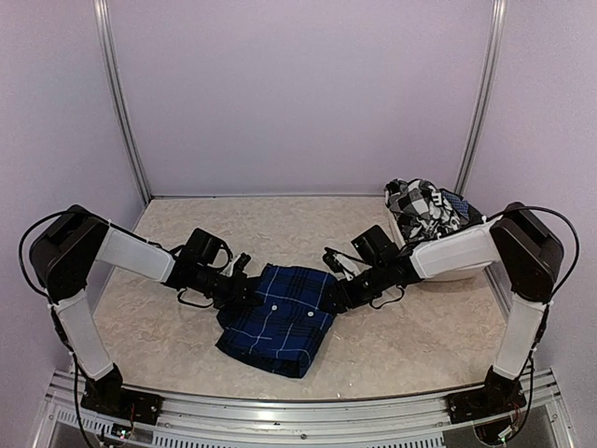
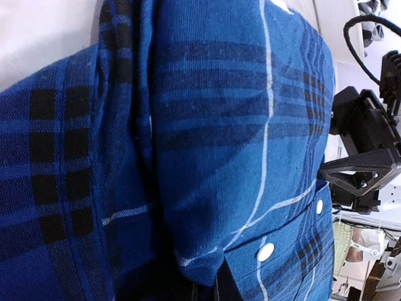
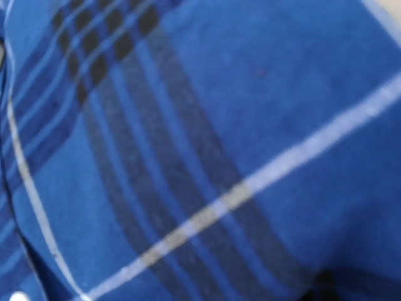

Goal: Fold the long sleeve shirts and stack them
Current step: Smooth out the square-folded shirt at the center of the board.

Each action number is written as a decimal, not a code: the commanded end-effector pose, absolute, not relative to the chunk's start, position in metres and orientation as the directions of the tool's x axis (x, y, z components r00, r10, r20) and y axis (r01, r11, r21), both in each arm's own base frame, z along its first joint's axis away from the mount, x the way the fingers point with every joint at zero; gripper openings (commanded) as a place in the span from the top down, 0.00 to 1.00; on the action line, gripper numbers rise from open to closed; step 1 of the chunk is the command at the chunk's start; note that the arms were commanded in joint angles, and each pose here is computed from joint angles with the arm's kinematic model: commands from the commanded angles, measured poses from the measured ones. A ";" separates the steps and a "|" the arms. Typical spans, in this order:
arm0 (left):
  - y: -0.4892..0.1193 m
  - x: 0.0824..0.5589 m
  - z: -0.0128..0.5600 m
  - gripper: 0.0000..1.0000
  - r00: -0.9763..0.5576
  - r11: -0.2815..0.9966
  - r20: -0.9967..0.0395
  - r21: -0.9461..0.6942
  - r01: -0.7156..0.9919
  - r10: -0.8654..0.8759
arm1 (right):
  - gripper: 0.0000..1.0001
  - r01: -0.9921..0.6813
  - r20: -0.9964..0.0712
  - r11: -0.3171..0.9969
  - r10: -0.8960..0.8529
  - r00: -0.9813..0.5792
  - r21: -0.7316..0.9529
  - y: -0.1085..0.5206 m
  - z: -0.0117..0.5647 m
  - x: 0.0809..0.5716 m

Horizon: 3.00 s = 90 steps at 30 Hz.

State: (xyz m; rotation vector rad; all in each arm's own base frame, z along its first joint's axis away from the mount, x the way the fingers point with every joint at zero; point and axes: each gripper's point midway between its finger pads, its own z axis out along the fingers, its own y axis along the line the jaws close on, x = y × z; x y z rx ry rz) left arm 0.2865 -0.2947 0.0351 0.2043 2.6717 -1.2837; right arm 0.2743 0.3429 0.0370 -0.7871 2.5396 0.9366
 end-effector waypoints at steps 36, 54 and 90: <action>-0.269 0.284 0.016 1.00 -0.977 0.736 -0.205 -0.652 0.185 0.064 | 0.53 -0.767 -0.445 0.535 -0.625 -0.642 0.354 0.395 0.001 0.164; -0.273 0.287 0.020 1.00 -0.974 0.725 -0.214 -0.658 0.203 0.078 | 0.47 -0.851 -0.538 0.380 -0.660 -0.525 0.363 0.411 0.045 0.117; -0.232 0.328 0.111 0.23 -0.858 0.734 -0.503 -0.620 0.278 -0.100 | 0.31 -0.844 -0.679 0.505 -0.556 -0.479 0.182 0.429 0.112 0.201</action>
